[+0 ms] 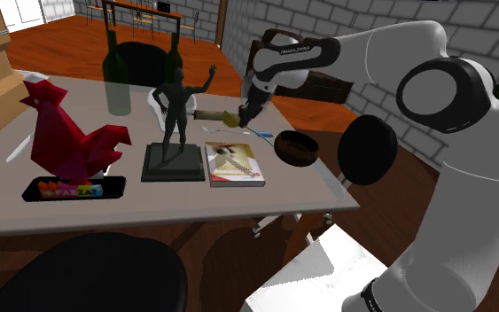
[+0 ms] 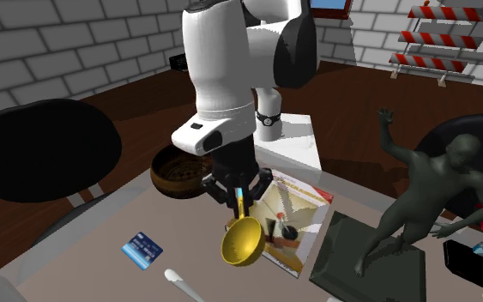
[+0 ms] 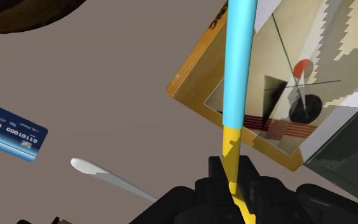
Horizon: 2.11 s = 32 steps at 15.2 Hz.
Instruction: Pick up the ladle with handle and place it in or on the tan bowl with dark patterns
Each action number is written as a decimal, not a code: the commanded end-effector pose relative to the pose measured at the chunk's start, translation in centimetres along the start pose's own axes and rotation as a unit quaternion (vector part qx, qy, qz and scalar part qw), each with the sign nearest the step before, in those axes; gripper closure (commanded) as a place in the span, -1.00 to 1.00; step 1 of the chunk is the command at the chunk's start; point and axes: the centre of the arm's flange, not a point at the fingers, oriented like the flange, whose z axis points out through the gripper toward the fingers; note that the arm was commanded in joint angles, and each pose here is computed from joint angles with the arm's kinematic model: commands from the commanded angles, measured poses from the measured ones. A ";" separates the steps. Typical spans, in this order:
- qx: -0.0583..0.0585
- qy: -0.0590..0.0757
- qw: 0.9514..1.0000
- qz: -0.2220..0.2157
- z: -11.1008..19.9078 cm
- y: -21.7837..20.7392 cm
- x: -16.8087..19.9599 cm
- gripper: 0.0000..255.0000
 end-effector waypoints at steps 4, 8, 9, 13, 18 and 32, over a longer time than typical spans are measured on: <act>0.000 0.000 1.000 0.000 -2.6 -0.2 0.5 1.00; 0.000 0.000 1.000 0.000 -4.6 -0.4 1.0 1.00; 0.000 0.000 1.000 0.000 -5.2 -0.5 1.1 1.00; 0.000 0.000 1.000 0.000 -7.2 -0.7 1.5 1.00; 0.000 0.000 1.000 0.000 -9.1 1.8 -1.1 1.00; 0.000 0.000 1.000 0.000 -14.8 14.3 -14.5 1.00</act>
